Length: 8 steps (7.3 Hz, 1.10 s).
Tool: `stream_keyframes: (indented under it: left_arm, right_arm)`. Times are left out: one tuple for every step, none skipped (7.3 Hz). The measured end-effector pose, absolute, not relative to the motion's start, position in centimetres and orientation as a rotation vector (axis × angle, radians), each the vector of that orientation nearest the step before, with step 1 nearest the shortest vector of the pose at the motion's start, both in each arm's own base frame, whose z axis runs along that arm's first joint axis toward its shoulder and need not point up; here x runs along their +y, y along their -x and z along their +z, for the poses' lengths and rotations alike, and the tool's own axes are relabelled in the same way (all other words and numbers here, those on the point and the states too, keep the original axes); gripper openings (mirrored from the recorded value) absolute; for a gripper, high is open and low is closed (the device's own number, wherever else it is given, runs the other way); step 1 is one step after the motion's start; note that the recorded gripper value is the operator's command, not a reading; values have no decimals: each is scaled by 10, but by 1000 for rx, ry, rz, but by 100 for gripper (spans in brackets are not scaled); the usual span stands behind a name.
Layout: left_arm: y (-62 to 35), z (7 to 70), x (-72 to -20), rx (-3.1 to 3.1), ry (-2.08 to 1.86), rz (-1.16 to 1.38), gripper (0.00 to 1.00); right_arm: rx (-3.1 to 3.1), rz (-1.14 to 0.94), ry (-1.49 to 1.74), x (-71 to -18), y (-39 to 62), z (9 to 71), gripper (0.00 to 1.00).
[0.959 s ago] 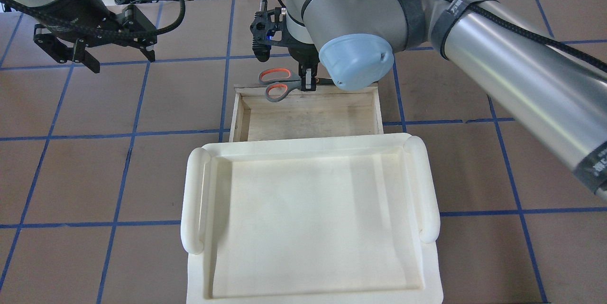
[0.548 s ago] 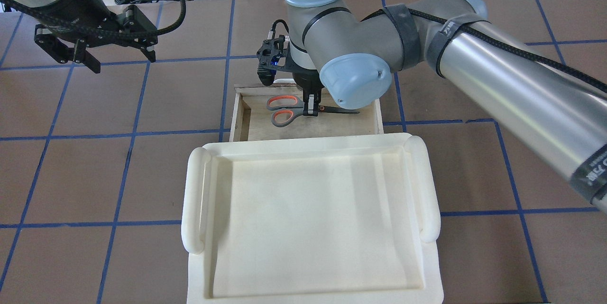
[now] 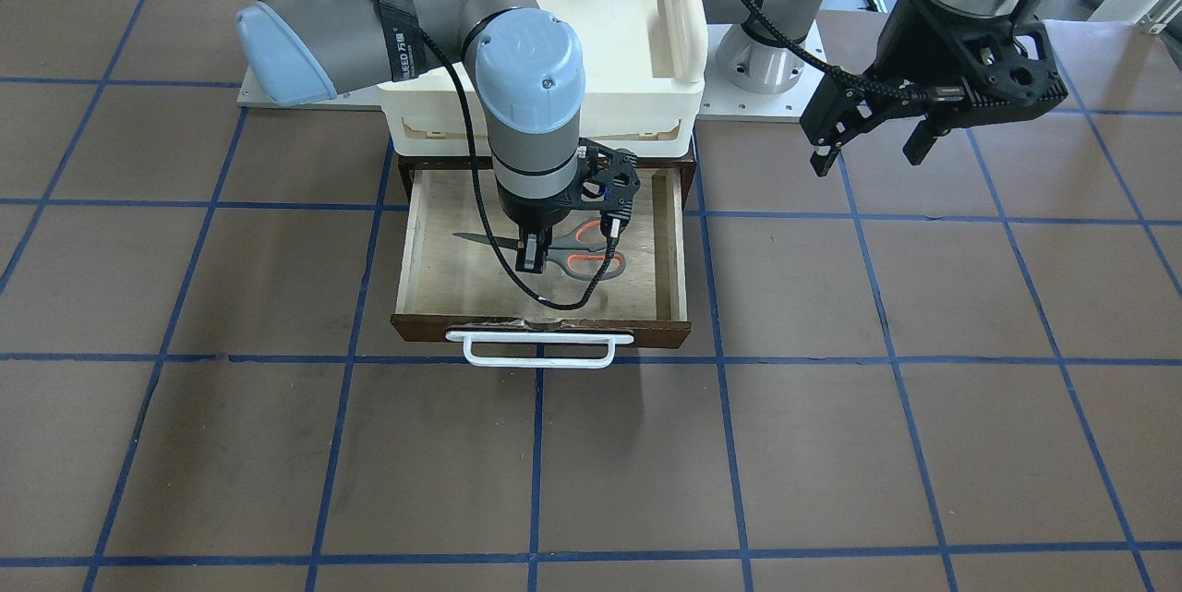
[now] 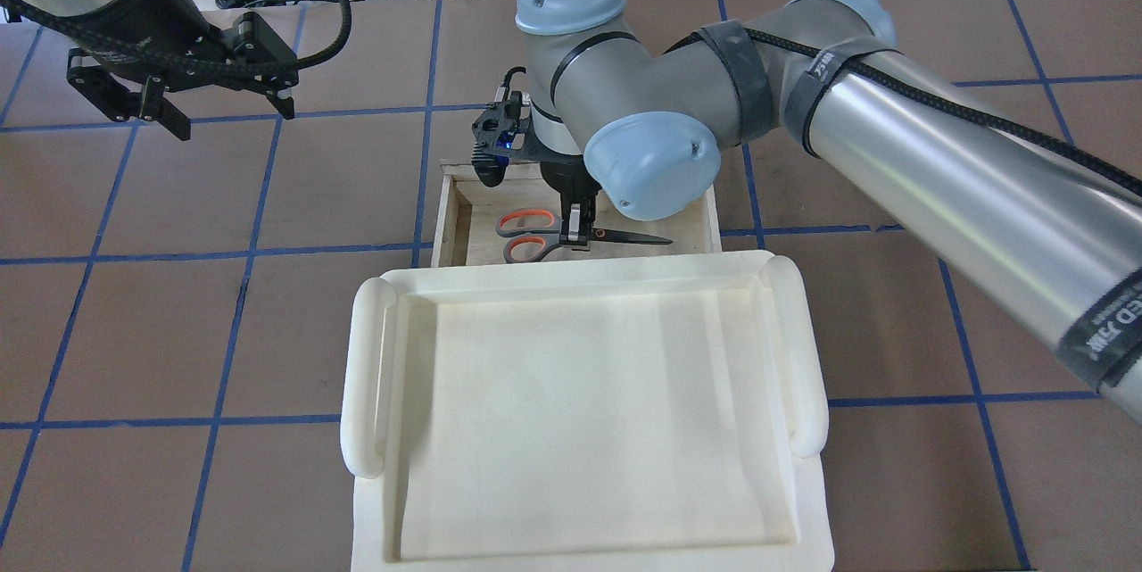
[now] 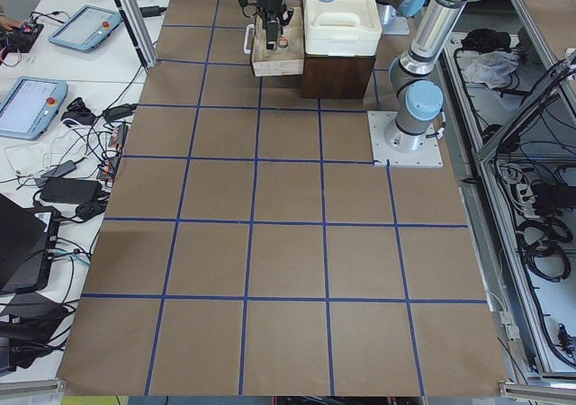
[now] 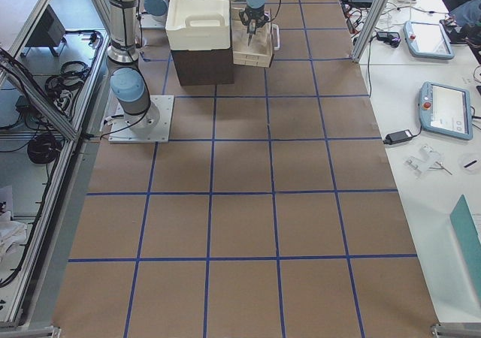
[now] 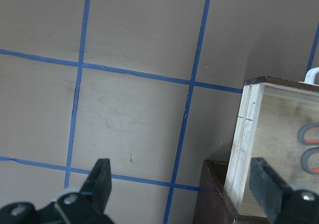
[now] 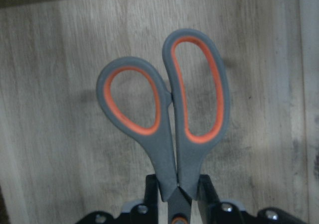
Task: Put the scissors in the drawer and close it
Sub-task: 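Lower the scissors into the drawer and open the right gripper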
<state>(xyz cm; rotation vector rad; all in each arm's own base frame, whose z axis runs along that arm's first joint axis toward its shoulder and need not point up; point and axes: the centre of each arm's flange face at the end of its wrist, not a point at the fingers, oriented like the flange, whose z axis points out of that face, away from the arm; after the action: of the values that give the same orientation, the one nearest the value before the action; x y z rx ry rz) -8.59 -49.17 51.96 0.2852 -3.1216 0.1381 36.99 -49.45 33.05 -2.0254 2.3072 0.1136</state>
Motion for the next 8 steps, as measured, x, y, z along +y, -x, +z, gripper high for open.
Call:
stream_keyframes:
  left_arm:
    - [86,519,-491,-3122,-285,137,100]
    - [86,520,-491,-3122,-284,138,100]
    - [85,520,-491,-3122,-285,138,100]
    - [85,520,-491,-3122,-284,139,100]
    - [85,520,-491,-3122,-286,140,100]
    - [85,521,-491,-3122,-289,142,100]
    - [84,521,-491,-3122,-294,145,100]
    - [84,522,-492,-3121,-300,146,100]
  right_arm:
    - [2308,128,2019,-493,-371,327,31]
    - [2309,139,2015,-492,-371,323,46]
    - [2309,146,2013,-491,-371,321,47]
    - [2308,149,2012,-491,-371,320,59]
    - [2307,150,2011,-491,-371,319,67]
    - [2309,149,2010,-491,-370,319,78]
    - [2321,138,2000,-491,-370,323,82]
    - [2360,102,1967,-492,-368,335,99]
